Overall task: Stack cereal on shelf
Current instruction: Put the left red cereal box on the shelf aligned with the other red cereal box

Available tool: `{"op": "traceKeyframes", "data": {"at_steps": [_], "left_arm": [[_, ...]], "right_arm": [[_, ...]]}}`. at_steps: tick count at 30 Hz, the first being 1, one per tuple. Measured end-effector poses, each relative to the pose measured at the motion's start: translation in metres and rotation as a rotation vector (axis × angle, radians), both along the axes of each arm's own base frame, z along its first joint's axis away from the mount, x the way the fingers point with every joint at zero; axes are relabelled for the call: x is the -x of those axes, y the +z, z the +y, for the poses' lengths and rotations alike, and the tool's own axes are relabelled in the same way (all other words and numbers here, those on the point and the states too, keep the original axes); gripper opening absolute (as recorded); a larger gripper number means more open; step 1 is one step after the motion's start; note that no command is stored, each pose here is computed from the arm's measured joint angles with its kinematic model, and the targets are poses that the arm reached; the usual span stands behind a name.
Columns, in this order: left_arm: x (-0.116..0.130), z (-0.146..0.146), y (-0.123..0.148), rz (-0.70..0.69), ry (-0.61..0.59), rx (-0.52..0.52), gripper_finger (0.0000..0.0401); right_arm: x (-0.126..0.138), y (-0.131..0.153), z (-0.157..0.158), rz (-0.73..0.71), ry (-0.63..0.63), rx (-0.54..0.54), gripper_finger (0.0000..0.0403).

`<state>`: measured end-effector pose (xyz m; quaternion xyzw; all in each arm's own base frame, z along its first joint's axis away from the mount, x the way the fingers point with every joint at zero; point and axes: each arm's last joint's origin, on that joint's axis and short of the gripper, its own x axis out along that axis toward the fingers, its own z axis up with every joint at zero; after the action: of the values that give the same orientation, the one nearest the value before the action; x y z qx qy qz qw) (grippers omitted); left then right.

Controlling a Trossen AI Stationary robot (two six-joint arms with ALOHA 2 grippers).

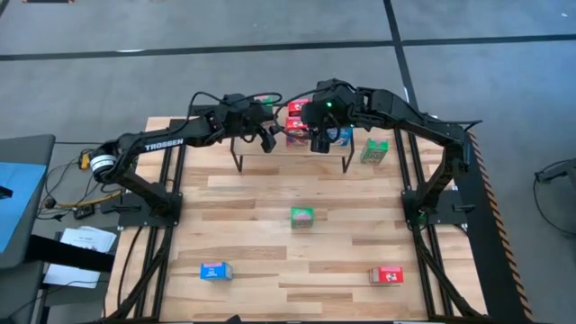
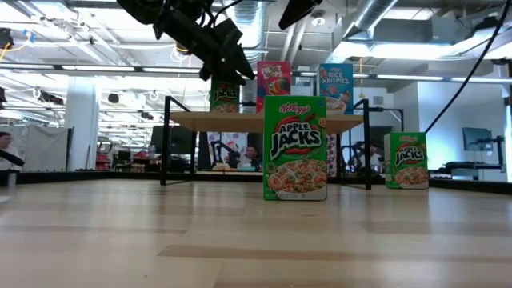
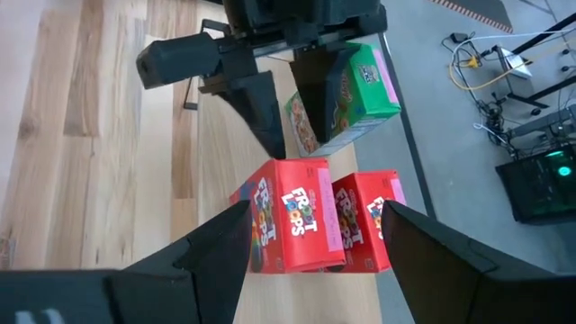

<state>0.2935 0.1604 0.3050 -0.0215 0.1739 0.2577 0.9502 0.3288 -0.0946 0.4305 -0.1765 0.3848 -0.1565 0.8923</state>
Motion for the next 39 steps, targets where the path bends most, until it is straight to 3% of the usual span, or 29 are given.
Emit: {"op": "traceKeyframes", "data": {"at_steps": [16,22,28,39], "left_arm": [[0.023,-0.025,0.026,-0.009,-0.003,0.039,0.0212],[0.015,-0.041,0.025,-0.028,-0.061,0.075,0.0213],[0.003,-0.04,0.012,0.042,0.07,0.009,0.0213],[-0.006,-0.034,0.008,-0.013,0.107,0.0,0.0213]], "right_arm": [[0.002,-0.002,0.0,0.03,-0.003,-0.006,0.0272],[0.001,-0.002,0.002,0.03,0.002,-0.006,0.0272],[0.001,-0.002,0.004,0.029,0.008,-0.006,0.0272],[0.001,-0.002,0.004,0.029,0.008,-0.007,0.0272]]}}
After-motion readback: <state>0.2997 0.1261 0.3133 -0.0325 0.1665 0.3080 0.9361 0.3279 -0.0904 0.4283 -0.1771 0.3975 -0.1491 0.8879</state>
